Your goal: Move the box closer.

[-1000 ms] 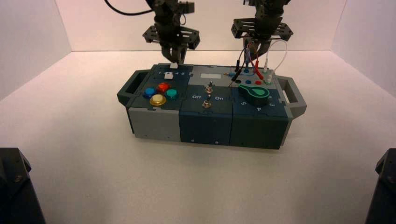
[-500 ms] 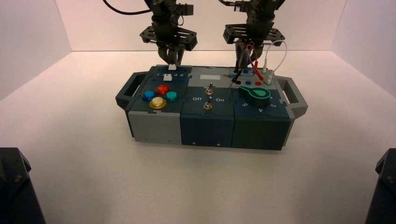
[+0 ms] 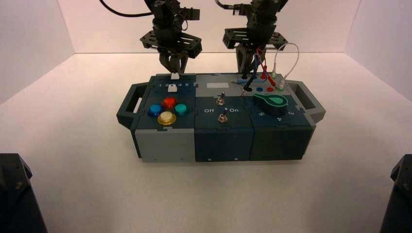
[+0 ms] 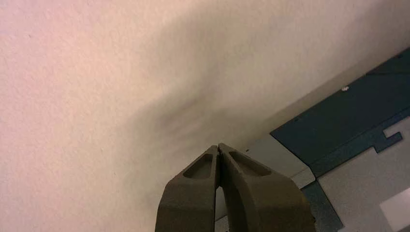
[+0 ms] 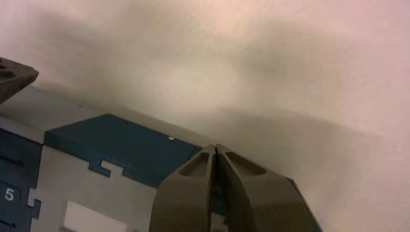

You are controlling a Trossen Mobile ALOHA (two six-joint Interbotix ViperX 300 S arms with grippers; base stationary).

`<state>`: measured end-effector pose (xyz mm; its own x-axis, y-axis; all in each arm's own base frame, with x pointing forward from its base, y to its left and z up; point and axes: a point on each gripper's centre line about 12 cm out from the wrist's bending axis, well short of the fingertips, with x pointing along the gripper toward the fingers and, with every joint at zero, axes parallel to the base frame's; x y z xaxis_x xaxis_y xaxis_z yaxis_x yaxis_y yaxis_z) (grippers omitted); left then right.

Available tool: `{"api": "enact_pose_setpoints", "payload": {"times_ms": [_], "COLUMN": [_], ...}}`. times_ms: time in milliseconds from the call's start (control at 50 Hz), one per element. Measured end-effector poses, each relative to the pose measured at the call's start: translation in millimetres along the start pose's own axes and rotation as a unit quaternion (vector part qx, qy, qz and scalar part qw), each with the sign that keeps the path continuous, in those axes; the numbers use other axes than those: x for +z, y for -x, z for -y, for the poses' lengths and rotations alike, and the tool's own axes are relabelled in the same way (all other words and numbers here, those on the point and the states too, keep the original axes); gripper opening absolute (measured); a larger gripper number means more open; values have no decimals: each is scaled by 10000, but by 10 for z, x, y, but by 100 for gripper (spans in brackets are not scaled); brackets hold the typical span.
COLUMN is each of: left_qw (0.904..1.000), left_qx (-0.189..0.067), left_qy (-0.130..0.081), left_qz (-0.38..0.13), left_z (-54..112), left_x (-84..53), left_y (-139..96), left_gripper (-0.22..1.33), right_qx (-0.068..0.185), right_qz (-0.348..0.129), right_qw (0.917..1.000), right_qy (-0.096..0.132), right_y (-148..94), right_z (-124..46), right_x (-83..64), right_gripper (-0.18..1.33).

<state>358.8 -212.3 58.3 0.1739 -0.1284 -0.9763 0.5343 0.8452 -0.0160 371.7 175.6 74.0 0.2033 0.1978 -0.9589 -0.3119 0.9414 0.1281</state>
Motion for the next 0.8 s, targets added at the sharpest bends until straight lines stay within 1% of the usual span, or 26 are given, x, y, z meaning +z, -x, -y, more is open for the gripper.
{"api": "enact_pose_setpoints", "payload": {"times_ms": [140, 260, 320, 560, 800], "left_qw": [10000, 9999, 9999, 9998, 9995], "left_qx": [-16, -23, -23, -32, -48], "left_qy": [-30, -88, -88, -116, -169], "left_qz": [-62, -109, -109, -186, -248], "left_z": [41, 78, 78, 110, 154], "left_x": [-66, -109, -113, -189, -275], "left_y": [8, 3, 6, 7, 27], "left_gripper": [-16, -16, -16, -16, -16], "right_qx": [6, -2, -1, 6, -6], "right_qz": [-25, -55, -48, -41, -48], "right_qw": [10000, 10000, 10000, 10000, 10000], "right_qy": [13, 7, 8, 10, -6], "right_y": [22, 55, 67, 182, 219], "right_z": [-15, -6, -7, -10, 3], "right_x": [-56, -140, -145, -265, -378], "right_gripper": [-14, -14, -14, -14, -14]}}
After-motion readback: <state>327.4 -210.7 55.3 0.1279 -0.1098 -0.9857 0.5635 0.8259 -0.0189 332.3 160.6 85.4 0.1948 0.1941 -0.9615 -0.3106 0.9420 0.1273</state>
